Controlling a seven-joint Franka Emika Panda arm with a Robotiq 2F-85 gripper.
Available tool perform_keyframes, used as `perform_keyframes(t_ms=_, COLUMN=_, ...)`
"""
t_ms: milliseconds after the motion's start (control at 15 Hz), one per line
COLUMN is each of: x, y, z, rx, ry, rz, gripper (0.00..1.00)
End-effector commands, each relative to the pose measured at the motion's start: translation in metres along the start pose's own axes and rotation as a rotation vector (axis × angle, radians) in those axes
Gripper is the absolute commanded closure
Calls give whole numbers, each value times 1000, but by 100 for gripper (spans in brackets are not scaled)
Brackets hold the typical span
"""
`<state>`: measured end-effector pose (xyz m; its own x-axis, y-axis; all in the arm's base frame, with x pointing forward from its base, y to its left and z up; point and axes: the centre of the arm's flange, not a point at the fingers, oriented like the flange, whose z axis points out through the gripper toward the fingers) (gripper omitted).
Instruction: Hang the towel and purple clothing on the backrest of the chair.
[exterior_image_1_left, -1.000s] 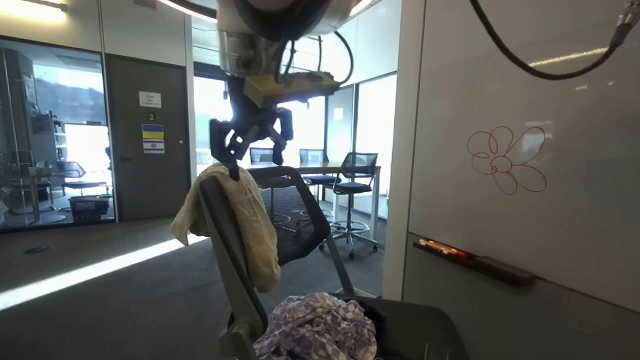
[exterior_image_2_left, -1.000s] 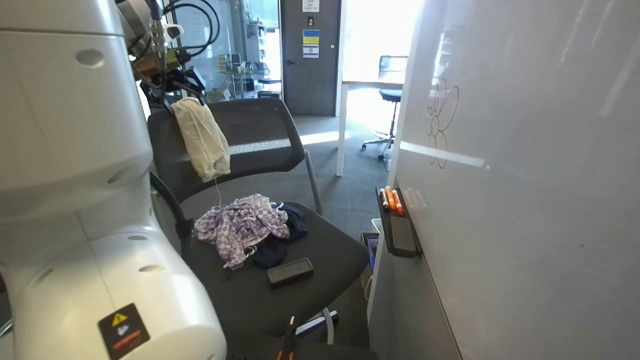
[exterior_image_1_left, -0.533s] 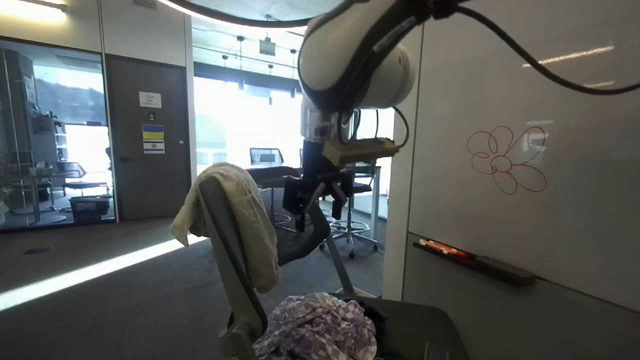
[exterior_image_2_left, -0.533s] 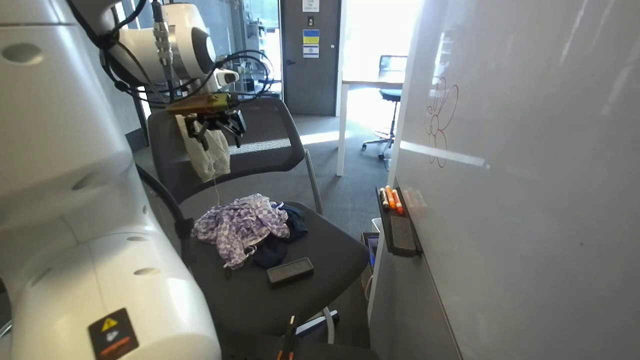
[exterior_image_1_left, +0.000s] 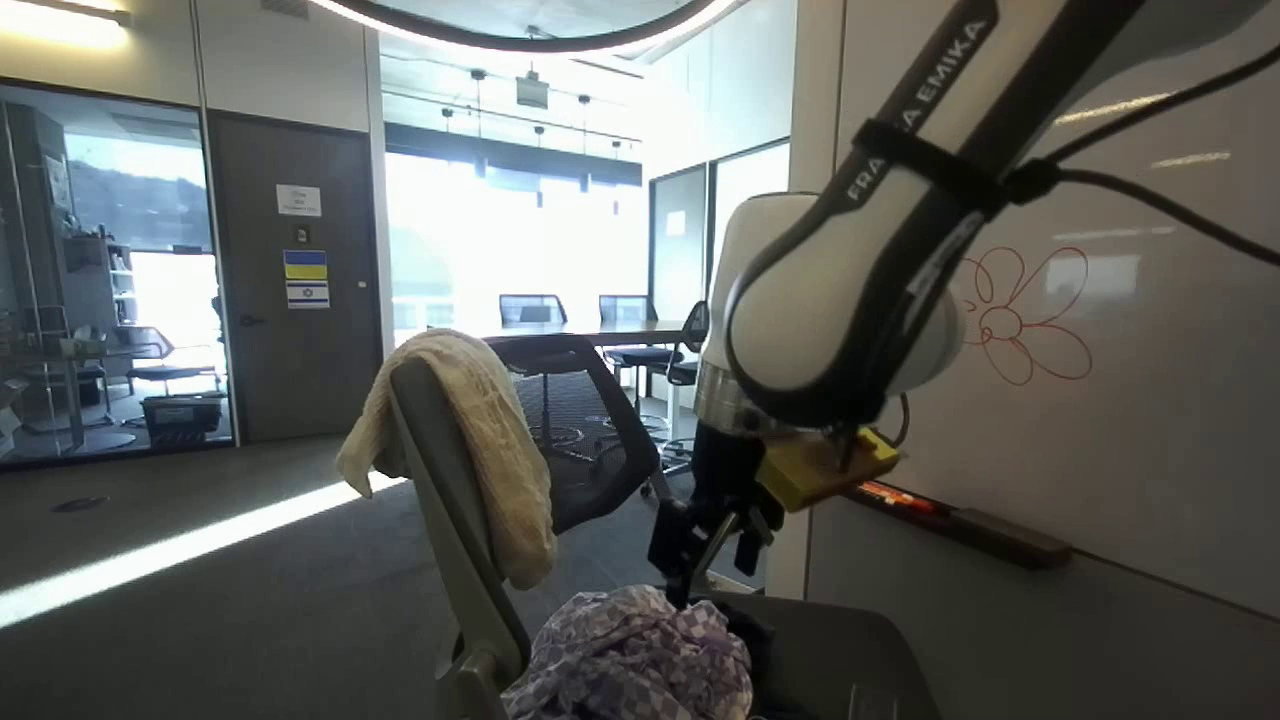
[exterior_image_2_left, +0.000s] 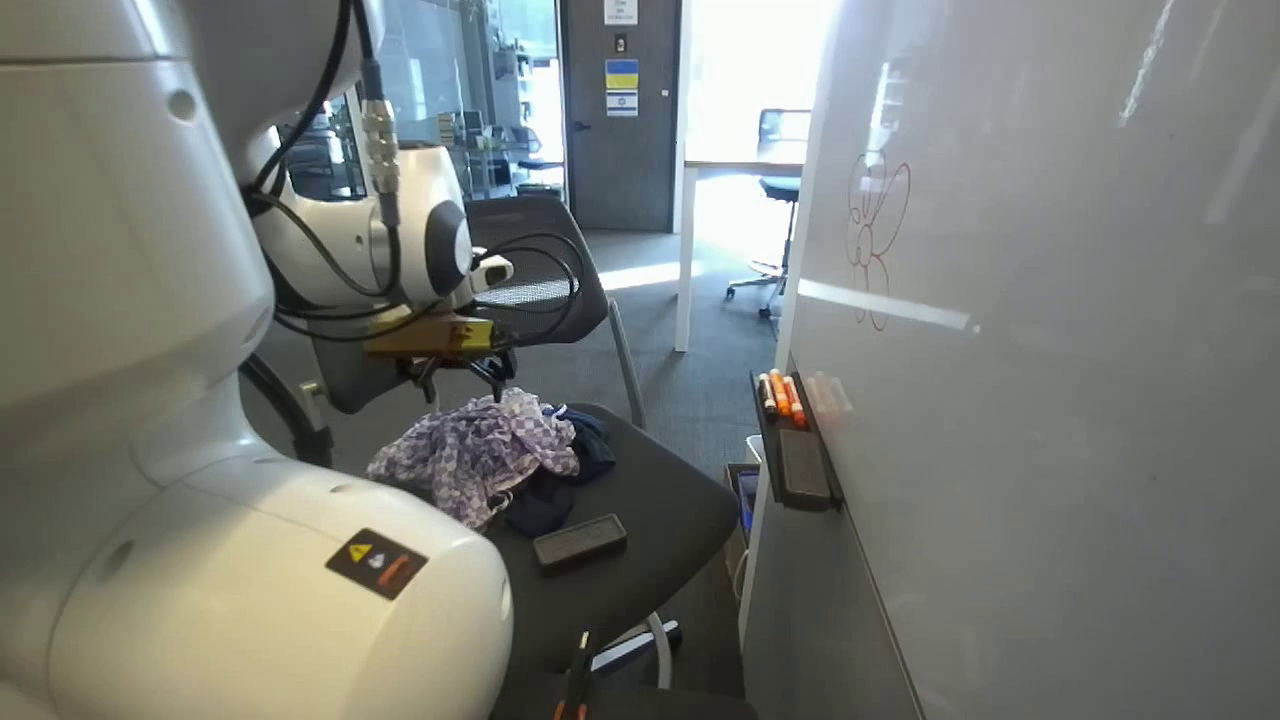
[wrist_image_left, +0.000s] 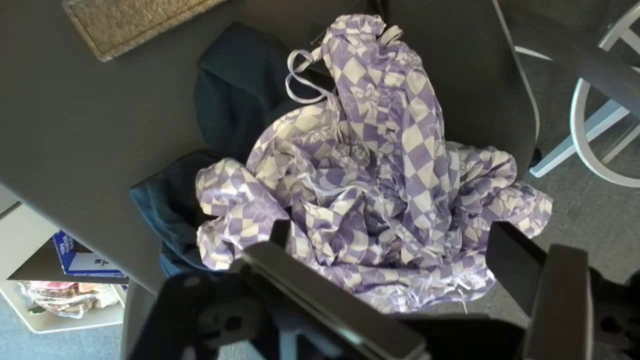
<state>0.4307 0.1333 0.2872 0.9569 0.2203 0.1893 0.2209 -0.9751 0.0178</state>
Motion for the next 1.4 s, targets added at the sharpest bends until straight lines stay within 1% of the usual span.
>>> perform_keyframes(t_ms=0, x=-1, y=-6, z=48, rx=-25, ry=95, rz=-52, gripper=0)
perform_keyframes(t_ms=133, x=1, y=-12, z=66, rx=-26, ry=91, rz=-89, gripper=0)
perform_keyframes(t_ms=333, x=10, y=-12, z=85, rx=-31, ry=81, rz=-101, gripper=0)
perform_keyframes(t_ms=400, x=12, y=-10, z=86, rx=-37, ry=82, rz=-101, gripper=0)
perform_keyframes(t_ms=467, x=-7, y=0, z=57, rx=-37, ry=53, rz=-109, gripper=0)
perform_keyframes(t_ms=800, x=4, y=0, z=68, rx=-32, ry=52, rz=-106, gripper=0)
perform_keyframes(t_ms=933, x=18, y=-5, z=76, rx=-29, ry=69, rz=-115, gripper=0)
perform_keyframes(t_ms=1133, x=41, y=-8, z=83, rx=-48, ry=66, rz=-105, gripper=0)
perform_keyframes(t_ms=1333, x=60, y=-8, z=101, rx=-56, ry=33, rz=-98, gripper=0)
